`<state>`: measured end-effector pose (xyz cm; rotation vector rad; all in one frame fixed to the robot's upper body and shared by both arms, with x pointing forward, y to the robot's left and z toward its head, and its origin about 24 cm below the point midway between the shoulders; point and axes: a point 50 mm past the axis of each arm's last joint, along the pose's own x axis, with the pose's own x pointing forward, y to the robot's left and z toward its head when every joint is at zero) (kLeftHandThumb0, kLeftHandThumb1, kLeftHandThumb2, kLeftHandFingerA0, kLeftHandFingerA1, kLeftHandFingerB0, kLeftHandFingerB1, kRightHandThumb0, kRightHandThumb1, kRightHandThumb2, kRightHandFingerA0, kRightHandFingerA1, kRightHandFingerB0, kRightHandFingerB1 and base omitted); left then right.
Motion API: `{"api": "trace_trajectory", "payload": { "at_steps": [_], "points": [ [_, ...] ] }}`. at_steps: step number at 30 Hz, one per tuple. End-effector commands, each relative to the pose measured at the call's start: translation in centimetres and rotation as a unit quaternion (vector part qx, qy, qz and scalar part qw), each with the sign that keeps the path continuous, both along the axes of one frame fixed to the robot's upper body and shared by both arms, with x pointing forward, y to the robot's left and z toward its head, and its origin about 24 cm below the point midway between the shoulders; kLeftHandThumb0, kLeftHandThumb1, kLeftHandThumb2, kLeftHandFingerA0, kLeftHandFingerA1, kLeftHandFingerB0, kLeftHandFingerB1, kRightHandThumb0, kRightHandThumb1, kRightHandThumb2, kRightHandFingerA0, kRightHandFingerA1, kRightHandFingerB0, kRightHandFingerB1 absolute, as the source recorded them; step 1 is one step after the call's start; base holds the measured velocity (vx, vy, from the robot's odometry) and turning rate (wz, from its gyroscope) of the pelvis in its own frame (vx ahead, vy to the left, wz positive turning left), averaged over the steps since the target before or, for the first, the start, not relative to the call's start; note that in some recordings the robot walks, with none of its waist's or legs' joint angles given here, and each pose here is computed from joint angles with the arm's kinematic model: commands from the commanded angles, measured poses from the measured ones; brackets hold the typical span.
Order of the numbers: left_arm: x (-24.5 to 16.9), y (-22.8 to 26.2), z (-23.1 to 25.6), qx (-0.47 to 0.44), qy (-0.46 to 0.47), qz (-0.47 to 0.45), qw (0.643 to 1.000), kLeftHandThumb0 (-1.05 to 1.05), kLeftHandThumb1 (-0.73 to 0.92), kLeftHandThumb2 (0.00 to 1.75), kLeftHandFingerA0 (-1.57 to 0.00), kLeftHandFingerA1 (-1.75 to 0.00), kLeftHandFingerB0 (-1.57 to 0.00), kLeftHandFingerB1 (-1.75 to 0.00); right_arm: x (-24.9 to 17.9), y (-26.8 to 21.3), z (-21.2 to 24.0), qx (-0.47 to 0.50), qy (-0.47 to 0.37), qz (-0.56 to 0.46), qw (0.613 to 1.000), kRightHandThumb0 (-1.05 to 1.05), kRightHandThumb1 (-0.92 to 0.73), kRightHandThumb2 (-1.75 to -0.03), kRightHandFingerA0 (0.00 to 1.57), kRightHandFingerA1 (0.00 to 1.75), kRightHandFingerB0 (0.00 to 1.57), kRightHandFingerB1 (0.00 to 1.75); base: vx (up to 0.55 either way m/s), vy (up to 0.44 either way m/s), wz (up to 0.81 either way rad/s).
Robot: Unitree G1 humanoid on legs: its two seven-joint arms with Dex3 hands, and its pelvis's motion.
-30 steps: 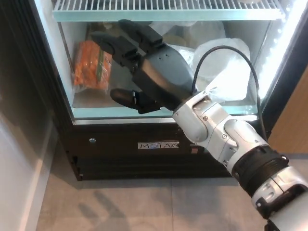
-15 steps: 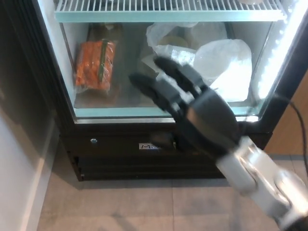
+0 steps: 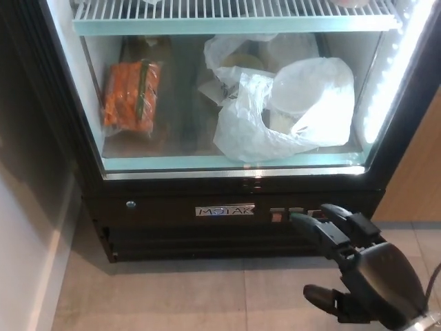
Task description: The robot stands in front of a refrigerator with an opened door and closes the door by swing its right hand at the door
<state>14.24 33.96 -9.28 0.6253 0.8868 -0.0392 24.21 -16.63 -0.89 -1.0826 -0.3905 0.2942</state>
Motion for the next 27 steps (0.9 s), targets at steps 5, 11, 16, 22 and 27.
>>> {"api": "trace_trajectory", "payload": {
  "at_steps": [5,11,16,22,27],
  "points": [
    [-0.6,0.8,0.2,0.018,0.008,0.0,1.0,-0.56,0.92,0.73,-0.29,-0.36,-0.21,-0.33,-2.0,-5.5,-5.7,0.059,0.179,-0.175,0.966,-0.75,-0.89,-0.67,0.23,0.32,0.2,0.29,0.0,0.0,0.0],
    [-0.8,0.8,0.2,0.009,0.01,0.0,1.0,-0.57,0.92,0.72,-0.27,-0.36,-0.2,-0.33,-5.2,-8.1,-9.3,0.098,0.322,-0.298,0.893,-0.82,-0.86,-0.67,0.3,0.34,0.25,0.3,0.0,0.0,0.0],
    [-0.7,1.0,0.3,0.013,0.01,-0.001,1.0,-0.56,0.92,0.72,-0.27,-0.36,-0.2,-0.33,-5.5,-9.2,-9.5,0.148,0.346,-0.333,0.864,-0.81,-0.67,-0.96,0.29,0.47,0.24,0.44,0.0,0.0,0.0],
    [-0.7,0.9,0.3,0.011,0.008,0.001,1.0,-0.56,0.92,0.72,-0.28,-0.36,-0.21,-0.33,-5.6,-9.3,-9.8,0.16,0.367,-0.337,0.852,-0.82,-0.84,-0.67,0.35,0.35,0.25,0.3,0.0,0.0,0.0],
    [-0.5,1.0,0.5,0.014,0.002,-0.004,1.0,-0.55,0.92,0.72,-0.28,-0.36,-0.2,-0.33,-5.9,-9.4,-10.4,0.155,0.43,-0.325,0.828,-0.77,-0.83,-0.66,0.33,0.33,0.31,0.32,0.0,0.0,0.0]
  ]
}}
